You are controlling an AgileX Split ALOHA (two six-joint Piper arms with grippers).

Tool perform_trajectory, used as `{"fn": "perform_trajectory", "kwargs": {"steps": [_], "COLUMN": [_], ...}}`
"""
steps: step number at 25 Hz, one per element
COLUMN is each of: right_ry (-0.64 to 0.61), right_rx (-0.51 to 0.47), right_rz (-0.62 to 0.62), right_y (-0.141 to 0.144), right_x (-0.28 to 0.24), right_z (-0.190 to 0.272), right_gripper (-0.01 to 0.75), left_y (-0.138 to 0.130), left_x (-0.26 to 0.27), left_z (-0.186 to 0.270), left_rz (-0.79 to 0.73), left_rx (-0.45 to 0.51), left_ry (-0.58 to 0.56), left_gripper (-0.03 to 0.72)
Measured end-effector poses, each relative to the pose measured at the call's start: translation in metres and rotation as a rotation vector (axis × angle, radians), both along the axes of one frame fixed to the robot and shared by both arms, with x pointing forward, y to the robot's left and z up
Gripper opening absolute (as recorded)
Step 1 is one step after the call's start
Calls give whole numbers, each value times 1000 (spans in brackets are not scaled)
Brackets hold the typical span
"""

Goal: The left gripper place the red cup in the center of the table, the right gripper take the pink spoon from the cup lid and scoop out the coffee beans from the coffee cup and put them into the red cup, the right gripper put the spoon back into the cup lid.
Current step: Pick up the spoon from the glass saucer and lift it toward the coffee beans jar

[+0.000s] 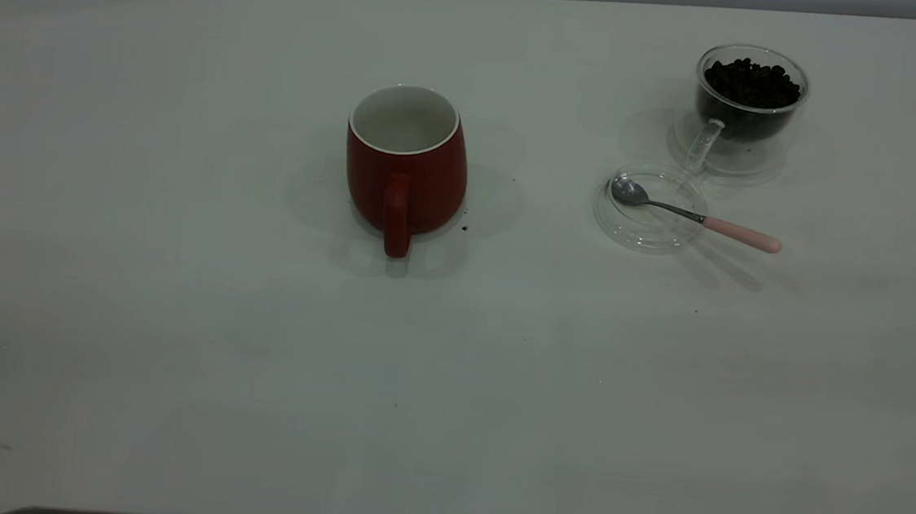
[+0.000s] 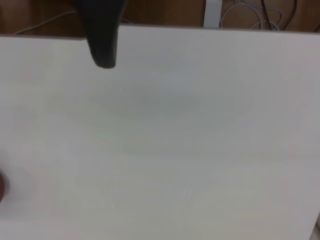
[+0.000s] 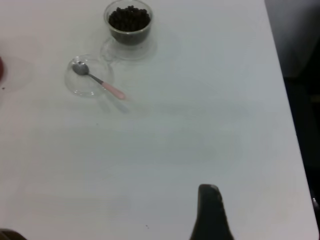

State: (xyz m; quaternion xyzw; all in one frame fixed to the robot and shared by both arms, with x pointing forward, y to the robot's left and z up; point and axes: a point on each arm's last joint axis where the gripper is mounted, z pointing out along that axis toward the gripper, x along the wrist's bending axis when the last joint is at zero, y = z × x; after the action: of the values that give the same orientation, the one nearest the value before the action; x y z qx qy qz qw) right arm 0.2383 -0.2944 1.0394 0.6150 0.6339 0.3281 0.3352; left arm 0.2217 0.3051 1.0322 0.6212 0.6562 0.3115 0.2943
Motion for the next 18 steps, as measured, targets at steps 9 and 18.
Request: {"fn": "perform_trajectory", "kwargs": {"steps": [9,18], "right_ry": [-18,80], "right_rx": [92,135], "right_rz": [-6,-14], "right_y": [4,3], "right_x": [2,65], "right_z": [7,71], "right_gripper": [597,643], "left_y": [0,0], "left_x": [0,0], "left_z": [0,0], "left_rz": [0,0], "left_rx": [0,0], "left_ry": [0,0], "left_gripper": [569,569]}}
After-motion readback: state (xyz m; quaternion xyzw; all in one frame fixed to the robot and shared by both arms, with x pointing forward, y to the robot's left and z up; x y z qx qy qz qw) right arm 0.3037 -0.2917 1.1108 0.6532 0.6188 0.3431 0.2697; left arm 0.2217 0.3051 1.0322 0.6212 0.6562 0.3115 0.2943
